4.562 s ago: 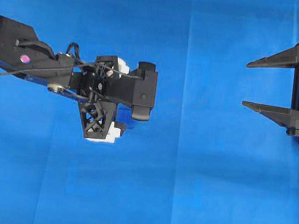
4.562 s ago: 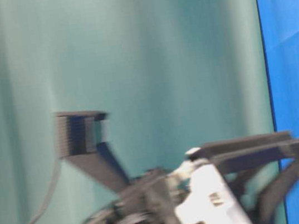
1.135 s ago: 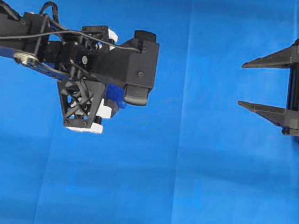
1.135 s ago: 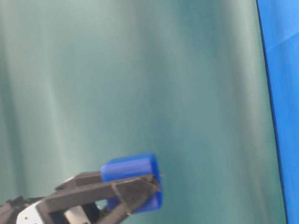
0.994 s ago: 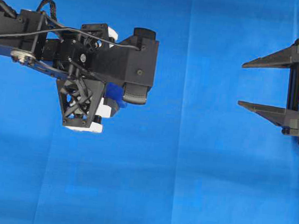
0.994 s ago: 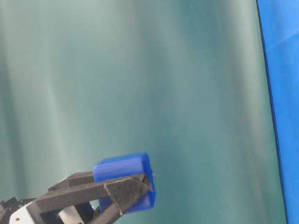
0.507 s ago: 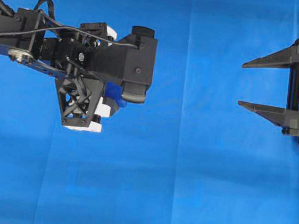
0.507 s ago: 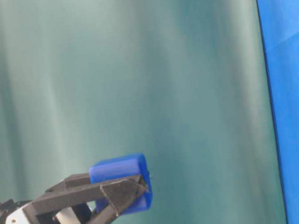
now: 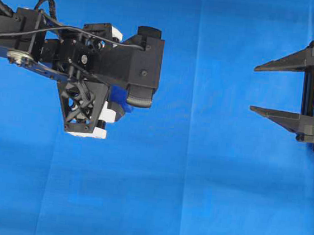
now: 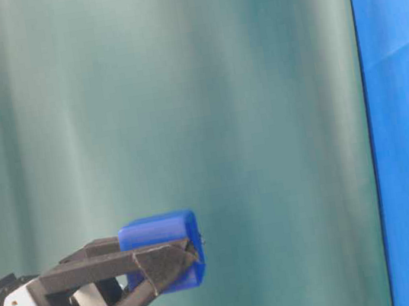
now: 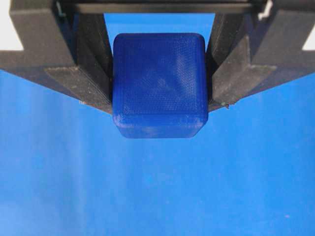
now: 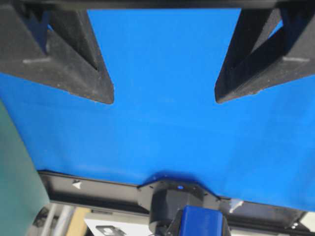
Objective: Handover the blue block to the right arm after grasping it with the left arm, then place it in the designated position.
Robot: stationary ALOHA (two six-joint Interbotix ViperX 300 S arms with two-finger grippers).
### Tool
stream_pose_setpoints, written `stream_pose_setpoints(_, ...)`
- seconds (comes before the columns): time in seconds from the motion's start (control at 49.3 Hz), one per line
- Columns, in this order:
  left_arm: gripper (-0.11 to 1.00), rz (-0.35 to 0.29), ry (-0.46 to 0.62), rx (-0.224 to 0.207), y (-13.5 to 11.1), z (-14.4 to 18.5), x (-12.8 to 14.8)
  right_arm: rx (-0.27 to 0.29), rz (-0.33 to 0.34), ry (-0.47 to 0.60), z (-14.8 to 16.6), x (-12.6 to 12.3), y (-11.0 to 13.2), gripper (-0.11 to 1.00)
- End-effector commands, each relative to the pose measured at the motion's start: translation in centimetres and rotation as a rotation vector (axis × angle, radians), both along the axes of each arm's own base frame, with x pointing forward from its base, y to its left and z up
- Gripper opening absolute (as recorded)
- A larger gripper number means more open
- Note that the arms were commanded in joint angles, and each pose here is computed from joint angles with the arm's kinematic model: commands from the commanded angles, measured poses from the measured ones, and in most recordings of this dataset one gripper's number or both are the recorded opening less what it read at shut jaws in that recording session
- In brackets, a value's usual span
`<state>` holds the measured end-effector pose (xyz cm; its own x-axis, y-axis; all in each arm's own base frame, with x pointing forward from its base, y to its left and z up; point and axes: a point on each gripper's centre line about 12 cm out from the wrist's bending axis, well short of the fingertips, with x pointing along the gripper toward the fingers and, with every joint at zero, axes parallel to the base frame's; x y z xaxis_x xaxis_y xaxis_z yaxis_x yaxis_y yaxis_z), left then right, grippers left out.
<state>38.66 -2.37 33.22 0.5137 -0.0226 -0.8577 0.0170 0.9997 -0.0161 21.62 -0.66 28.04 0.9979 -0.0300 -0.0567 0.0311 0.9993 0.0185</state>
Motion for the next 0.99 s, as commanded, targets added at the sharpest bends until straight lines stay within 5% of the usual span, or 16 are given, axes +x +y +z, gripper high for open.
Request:
stream_pose_setpoints(0.0,0.46,0.0,-0.096,-0.006,0.0,3.4,-1.3,0.002,-0.002,-0.028,1.1,0.3,0.0,0.97)
stream_pose_setpoints(0.385,0.46,-0.005,-0.201,-0.006,0.1,3.5,-1.4,0.002,-0.002,-0.023,1.0,0.3,0.0,0.97)
stream_pose_setpoints(0.973,0.46,-0.039,-0.763,-0.005,0.3,2.7,-5.3,0.001,-0.002,-0.031,1.2,0.3,0.0,0.97)
